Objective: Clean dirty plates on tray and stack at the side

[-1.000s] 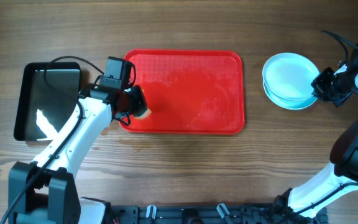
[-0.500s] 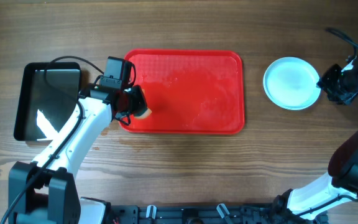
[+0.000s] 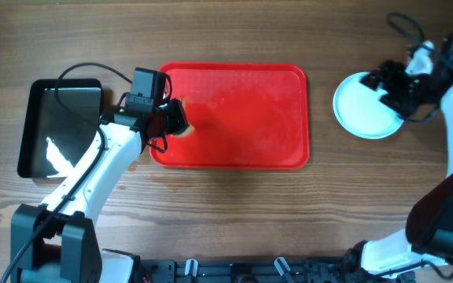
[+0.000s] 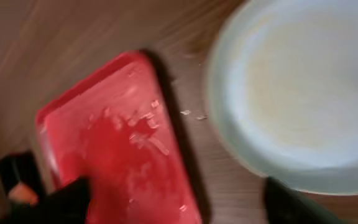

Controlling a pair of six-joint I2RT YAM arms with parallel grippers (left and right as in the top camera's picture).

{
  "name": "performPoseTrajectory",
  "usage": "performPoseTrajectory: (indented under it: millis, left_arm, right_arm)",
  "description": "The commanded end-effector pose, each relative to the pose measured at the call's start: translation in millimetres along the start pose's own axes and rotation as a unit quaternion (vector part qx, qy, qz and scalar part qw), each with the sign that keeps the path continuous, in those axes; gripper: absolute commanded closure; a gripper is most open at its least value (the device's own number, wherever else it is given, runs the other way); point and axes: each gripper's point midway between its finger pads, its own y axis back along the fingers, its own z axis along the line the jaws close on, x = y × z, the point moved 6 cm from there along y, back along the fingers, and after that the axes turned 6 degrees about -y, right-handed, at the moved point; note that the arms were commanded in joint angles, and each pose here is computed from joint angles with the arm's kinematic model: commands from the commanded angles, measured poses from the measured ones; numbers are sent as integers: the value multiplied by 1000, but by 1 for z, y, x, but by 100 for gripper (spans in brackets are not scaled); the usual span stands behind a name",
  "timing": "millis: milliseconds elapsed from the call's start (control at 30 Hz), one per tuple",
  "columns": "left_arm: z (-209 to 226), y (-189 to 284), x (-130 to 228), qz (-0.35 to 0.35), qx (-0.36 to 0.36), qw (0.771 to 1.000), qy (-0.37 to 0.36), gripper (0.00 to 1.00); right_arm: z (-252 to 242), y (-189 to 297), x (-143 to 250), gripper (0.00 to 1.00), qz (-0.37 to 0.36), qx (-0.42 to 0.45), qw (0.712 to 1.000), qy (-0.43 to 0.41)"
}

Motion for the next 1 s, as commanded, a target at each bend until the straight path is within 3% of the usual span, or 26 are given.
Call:
performPoseTrajectory:
  millis: [0,100,167,300,433,500,633,667,800,833,900,967]
  left_arm:
    - [16,23,-21,-87,-78,993,-32,96]
    - [57,45,-40,-153,-201,967,18,96]
    - [85,52,-44,-168,-241,953,79,96]
    - [151,70,-49,-198,-272,908,250,96]
    - [210,80,-47,-196,-251,880,353,96]
    - [225,76,-44,-187,-243,875,373,90]
    - [237,61,-38,-160,-235,876,390,52]
    - [239,59,-38,-158,-236,876,391,50]
    - [238,55,-39,-155,-228,878,391,47]
    - [234,54,-40,-151,-210,883,391,50]
    - [221,55,-43,-144,-158,896,390,66]
    - [204,63,-49,-146,-96,907,382,67]
  right_arm:
    - [41,-15,24,0,39,-37,997,57]
    - [69,-33,46,0,69,-46,991,101]
    - [87,-43,61,0,88,-51,987,128]
    - [117,-62,99,0,125,-49,973,186]
    - [145,-85,141,0,142,-18,960,240]
    - [154,-91,155,0,147,-14,958,245]
    - [173,-104,183,0,163,-29,945,283]
    - [175,-105,188,0,164,-29,944,285]
    - [178,-107,199,0,163,-12,947,277]
    - [179,-106,200,0,163,-13,947,276]
    - [182,-99,201,0,161,-19,947,278]
    - [186,-80,202,0,151,-30,947,282]
